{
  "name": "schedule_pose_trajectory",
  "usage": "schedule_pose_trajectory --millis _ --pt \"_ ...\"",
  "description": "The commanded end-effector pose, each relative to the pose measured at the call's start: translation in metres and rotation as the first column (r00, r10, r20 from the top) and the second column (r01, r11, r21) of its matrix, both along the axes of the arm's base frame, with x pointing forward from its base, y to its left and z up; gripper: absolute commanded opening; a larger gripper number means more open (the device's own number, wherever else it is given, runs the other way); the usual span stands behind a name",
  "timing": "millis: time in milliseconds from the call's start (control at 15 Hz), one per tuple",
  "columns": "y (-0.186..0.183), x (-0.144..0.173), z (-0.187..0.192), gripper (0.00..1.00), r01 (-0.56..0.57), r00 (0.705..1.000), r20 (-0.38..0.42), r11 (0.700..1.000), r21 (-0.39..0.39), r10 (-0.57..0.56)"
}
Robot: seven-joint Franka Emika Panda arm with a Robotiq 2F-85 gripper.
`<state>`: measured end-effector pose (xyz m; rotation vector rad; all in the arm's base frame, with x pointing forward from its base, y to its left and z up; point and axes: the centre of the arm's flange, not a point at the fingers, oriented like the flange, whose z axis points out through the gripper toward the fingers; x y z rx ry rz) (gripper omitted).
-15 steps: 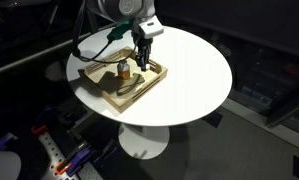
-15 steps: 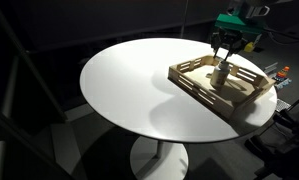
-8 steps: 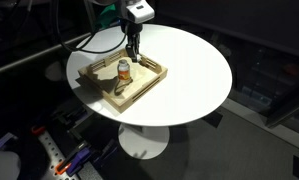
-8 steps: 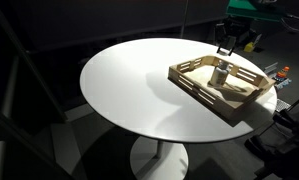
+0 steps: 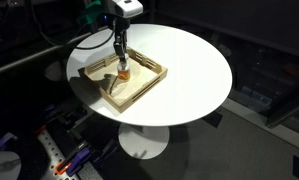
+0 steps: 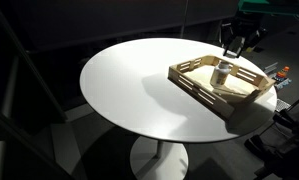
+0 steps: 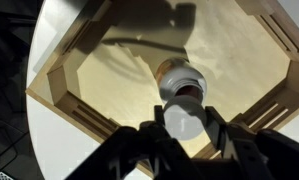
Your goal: Put the lid on the bottle
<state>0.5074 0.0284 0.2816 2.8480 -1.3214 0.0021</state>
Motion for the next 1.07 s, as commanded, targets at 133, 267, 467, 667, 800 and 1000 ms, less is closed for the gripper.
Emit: schedule_pose_trajectory --millis 133,267,467,667,800,1000 --pt "0.003 -0.008 0.0 0.19 -0.048 0.998 -0.039 0.999 -0.017 0.047" --pt "0.005 -0.006 -0.003 0.19 -0.056 0.998 -0.037 0.998 -0.024 0.055" --pt "0.006 -0.004 -0.008 0.19 -0.069 0.997 -0.024 0.996 -0.048 0.068" --pt "0.007 -0.001 -0.013 0.19 -0.088 0.996 -0.011 0.994 -0.056 0.088" --pt "0.009 0.0 -0.014 0.19 -0.098 0.995 -0.001 0.994 -0.056 0.098" --pt "0.01 0.002 -0.016 0.19 -0.107 0.994 0.018 0.993 -0.05 0.108"
